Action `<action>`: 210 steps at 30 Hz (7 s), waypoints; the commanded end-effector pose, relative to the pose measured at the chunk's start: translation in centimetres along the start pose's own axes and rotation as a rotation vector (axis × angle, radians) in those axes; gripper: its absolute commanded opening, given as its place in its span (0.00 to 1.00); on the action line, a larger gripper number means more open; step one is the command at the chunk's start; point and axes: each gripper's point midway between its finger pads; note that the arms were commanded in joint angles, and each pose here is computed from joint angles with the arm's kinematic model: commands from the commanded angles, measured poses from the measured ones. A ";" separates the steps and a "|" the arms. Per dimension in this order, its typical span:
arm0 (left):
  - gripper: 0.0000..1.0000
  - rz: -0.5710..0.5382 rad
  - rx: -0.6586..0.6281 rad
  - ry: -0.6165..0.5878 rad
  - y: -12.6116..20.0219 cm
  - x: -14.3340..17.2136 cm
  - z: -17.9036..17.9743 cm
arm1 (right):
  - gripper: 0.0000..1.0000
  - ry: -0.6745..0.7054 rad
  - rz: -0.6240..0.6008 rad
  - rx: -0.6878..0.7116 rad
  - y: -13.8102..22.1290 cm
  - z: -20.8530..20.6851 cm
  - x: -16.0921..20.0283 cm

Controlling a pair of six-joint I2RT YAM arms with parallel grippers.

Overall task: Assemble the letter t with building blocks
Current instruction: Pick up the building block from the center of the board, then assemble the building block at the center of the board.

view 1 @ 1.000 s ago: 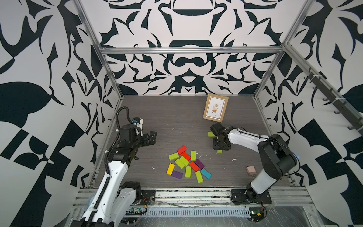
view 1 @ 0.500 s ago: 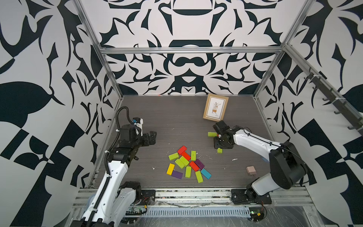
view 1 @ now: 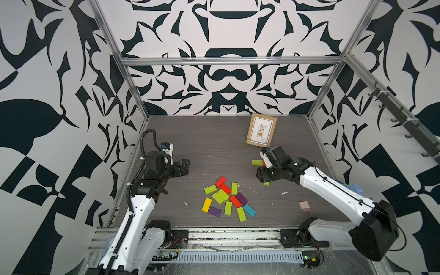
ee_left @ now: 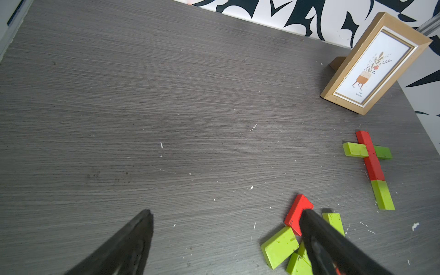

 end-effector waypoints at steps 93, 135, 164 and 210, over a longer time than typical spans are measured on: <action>0.98 0.132 0.490 -0.436 2.5 5.3 -8.9 | 0.15 0.389 0.393 0.104 -6.7 5.9 11.2; 0.98 0.122 0.457 -0.455 2.5 5.3 -8.7 | 0.00 1.211 0.028 0.065 5.0 -3.3 3.2; 0.97 0.118 0.471 -0.468 2.6 5.3 -9.2 | 0.00 1.193 0.406 0.034 -3.5 -10.3 5.3; 0.96 0.123 0.436 -0.468 2.1 5.4 -8.7 | 0.08 1.139 0.470 -0.088 -7.7 -9.8 6.8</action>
Point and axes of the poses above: each gripper's point midway between its finger pads, its own y axis back along the fingers, its own z axis along the line the jaws close on, x = y × z, and after that the axes turned 9 degrees about y, right-handed
